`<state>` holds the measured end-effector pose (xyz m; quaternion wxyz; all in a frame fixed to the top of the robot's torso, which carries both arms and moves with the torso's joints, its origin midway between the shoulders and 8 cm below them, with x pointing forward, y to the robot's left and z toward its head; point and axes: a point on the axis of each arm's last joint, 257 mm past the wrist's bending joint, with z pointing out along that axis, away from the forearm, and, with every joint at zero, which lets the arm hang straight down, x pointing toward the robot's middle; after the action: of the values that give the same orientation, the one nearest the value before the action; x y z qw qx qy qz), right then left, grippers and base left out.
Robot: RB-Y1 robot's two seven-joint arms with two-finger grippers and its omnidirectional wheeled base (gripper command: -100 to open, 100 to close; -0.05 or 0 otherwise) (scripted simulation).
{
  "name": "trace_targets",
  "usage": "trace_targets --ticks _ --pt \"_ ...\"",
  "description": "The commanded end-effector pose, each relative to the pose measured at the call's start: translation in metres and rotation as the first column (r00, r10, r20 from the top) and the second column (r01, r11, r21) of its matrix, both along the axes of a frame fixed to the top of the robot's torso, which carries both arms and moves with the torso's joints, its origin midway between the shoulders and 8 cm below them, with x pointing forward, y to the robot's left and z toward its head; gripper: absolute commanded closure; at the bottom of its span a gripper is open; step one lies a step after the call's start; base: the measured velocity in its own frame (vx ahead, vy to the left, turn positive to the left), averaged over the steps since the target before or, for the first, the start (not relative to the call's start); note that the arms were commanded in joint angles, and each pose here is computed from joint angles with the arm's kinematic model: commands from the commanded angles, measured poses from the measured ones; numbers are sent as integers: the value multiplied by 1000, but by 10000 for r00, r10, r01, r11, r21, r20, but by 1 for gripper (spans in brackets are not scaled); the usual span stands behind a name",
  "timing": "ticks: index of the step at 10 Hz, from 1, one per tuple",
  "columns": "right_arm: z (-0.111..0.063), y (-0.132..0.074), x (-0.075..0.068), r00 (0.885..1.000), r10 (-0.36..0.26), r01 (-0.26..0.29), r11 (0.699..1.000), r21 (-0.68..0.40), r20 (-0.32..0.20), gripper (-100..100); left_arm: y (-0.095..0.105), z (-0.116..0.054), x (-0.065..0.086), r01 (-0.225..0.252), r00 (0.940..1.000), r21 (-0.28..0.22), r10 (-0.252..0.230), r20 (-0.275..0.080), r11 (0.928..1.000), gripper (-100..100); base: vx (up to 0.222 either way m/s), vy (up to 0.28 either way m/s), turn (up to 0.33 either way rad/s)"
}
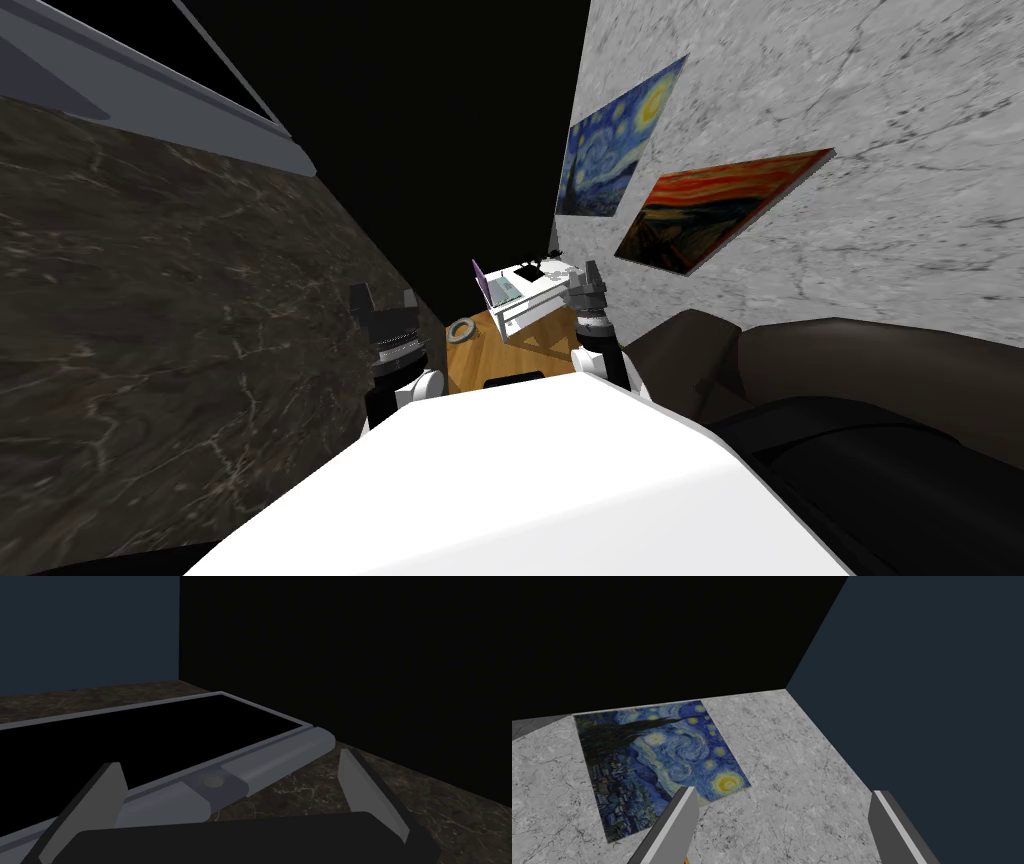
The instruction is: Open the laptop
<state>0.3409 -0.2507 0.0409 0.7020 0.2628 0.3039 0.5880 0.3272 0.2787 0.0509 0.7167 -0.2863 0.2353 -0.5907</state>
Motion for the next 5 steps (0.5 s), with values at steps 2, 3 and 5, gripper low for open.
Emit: trace_targets --ticks 2,3,5 --pt "0 0 0 10000 0 0 10000 0 1 0 0 0 0 0 10000 0 0 1 10000 0 0 0 0" --pt "0 0 0 10000 0 0 10000 0 2 0 0 0 0 0 10000 0 0 2 10000 0 0 0 0" --pt "0 0 0 10000 0 0 10000 -1 3 0 0 0 0 0 10000 1 0 3 10000 0 0 0 0"
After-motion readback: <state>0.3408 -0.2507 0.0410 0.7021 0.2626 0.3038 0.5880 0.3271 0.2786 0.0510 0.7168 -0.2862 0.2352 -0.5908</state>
